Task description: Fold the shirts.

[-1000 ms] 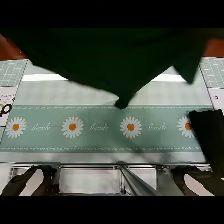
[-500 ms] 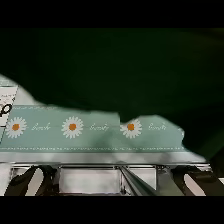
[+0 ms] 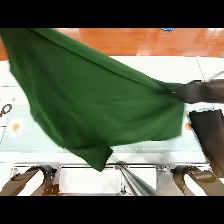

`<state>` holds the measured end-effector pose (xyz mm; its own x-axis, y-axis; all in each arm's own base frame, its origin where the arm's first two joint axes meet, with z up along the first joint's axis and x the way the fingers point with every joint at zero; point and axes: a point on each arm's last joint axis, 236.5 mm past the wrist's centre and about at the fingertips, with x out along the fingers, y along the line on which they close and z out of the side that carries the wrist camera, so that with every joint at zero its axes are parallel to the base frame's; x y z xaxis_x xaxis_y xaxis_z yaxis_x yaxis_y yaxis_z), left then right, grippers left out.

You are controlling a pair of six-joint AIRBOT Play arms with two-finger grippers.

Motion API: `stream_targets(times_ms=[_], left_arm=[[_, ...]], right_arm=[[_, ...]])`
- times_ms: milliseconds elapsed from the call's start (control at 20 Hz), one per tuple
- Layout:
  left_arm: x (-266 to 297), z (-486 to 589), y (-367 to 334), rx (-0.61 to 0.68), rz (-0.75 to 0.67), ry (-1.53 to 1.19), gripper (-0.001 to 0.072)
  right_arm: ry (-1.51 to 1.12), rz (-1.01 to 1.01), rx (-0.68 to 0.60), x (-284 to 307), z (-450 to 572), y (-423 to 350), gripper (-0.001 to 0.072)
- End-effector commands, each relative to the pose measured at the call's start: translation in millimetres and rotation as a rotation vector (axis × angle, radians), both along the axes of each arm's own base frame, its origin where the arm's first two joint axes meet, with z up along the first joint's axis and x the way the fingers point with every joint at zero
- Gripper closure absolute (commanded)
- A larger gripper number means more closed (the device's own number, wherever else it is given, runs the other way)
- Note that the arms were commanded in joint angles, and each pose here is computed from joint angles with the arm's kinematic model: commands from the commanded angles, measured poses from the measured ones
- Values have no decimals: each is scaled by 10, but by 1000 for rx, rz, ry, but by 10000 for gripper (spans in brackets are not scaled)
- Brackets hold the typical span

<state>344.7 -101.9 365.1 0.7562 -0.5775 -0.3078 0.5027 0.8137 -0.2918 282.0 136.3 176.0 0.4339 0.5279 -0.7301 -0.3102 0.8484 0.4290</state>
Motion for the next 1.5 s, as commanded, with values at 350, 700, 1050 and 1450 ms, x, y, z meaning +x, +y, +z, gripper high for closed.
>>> stream_targets(times_ms=[350, 700, 1050, 1450], left_arm=[[1706, -2954, 410, -191, 120, 694, 196], [554, -3261, 1181, -94, 175, 1066, 197], [-903, -4286, 615, -393, 302, 1290, 198], [-836, -4660, 313, -441, 385, 1272, 198]], right_arm=[[315, -22, 248, 1727, -1813, 789, 285], [384, -260, 192, 1507, -1228, -1108, 298], [411, -581, 229, -10, -2026, -1424, 298], [385, -537, 224, -409, -2017, -1156, 298]])
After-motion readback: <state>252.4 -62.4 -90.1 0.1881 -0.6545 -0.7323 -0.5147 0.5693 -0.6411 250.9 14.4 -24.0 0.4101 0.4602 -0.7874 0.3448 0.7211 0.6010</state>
